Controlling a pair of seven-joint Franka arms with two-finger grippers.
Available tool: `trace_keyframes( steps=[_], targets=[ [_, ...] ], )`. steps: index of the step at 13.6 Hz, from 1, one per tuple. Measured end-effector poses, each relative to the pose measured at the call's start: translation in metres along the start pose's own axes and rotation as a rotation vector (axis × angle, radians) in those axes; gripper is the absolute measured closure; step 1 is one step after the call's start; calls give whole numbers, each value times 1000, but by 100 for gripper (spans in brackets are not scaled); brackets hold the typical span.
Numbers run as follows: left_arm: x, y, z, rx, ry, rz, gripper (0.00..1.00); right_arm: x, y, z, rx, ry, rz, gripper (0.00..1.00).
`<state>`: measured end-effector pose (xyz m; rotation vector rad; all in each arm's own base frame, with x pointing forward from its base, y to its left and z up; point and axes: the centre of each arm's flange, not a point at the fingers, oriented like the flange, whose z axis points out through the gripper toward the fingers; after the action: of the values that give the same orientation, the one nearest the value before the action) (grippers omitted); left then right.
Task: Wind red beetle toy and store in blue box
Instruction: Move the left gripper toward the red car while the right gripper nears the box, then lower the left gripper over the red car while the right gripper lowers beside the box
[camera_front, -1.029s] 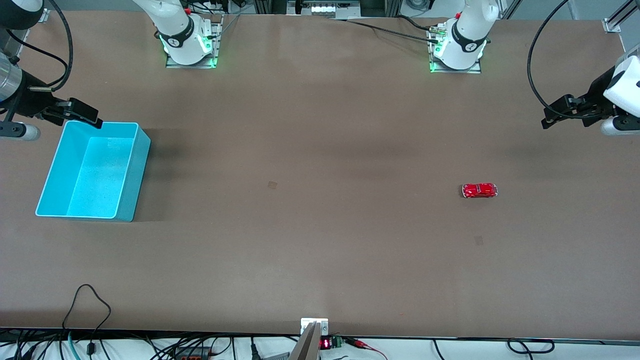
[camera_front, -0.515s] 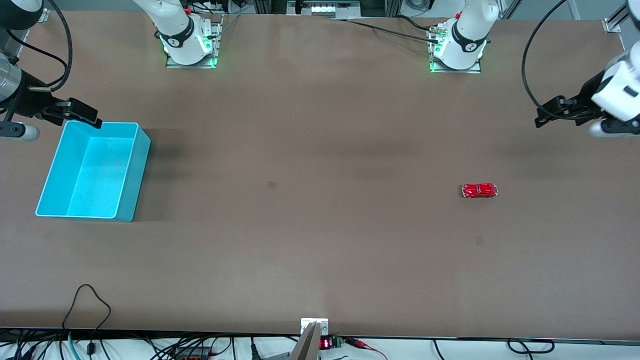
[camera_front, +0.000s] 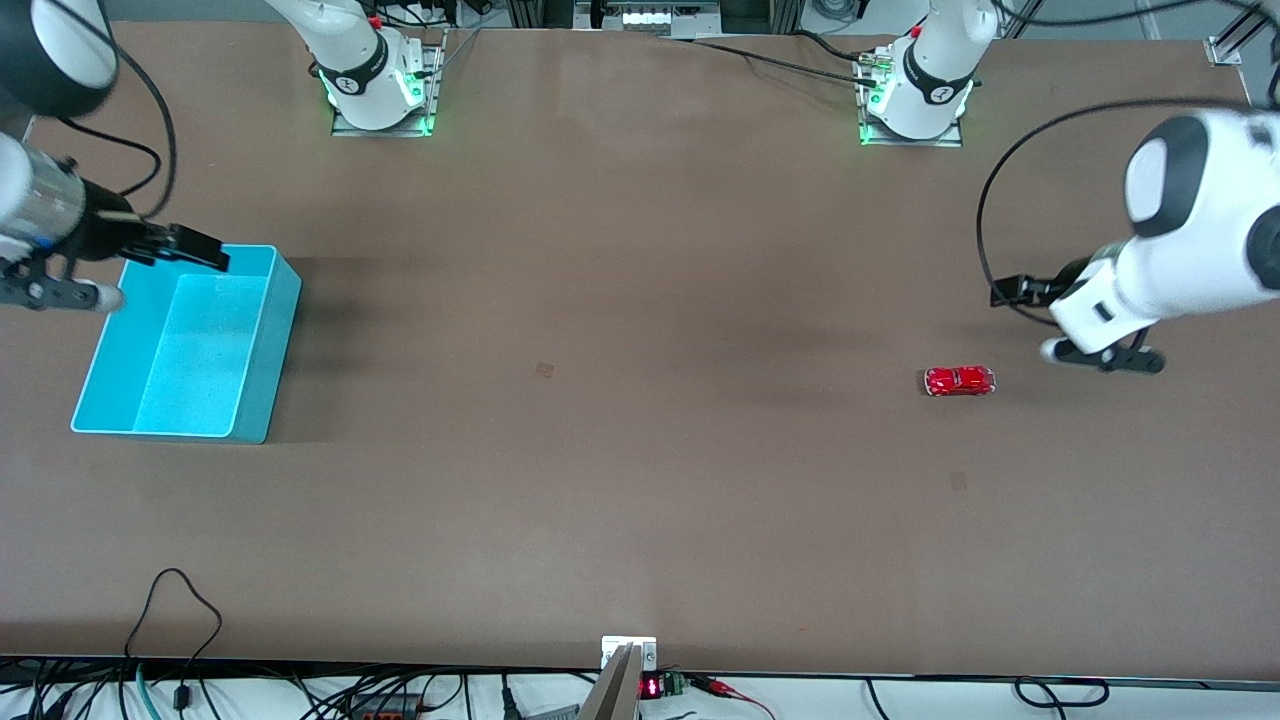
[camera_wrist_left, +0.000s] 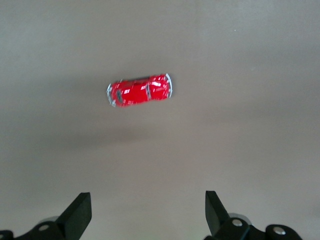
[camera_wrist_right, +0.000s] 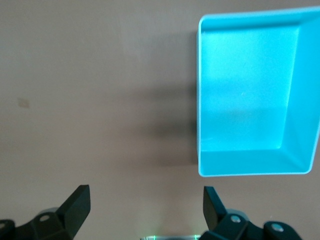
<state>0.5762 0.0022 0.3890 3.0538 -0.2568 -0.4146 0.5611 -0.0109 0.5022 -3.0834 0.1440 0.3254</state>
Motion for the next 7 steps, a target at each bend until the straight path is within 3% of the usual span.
trace_keyframes(
  steps=[2,7],
  targets=[
    [14,-6,24,8,-10,153,0,6,0,14,-1,-33,1,0],
    [28,2,47,76,-52,572,0,4,-1,13,-3,-48,-2,0]
  ],
)
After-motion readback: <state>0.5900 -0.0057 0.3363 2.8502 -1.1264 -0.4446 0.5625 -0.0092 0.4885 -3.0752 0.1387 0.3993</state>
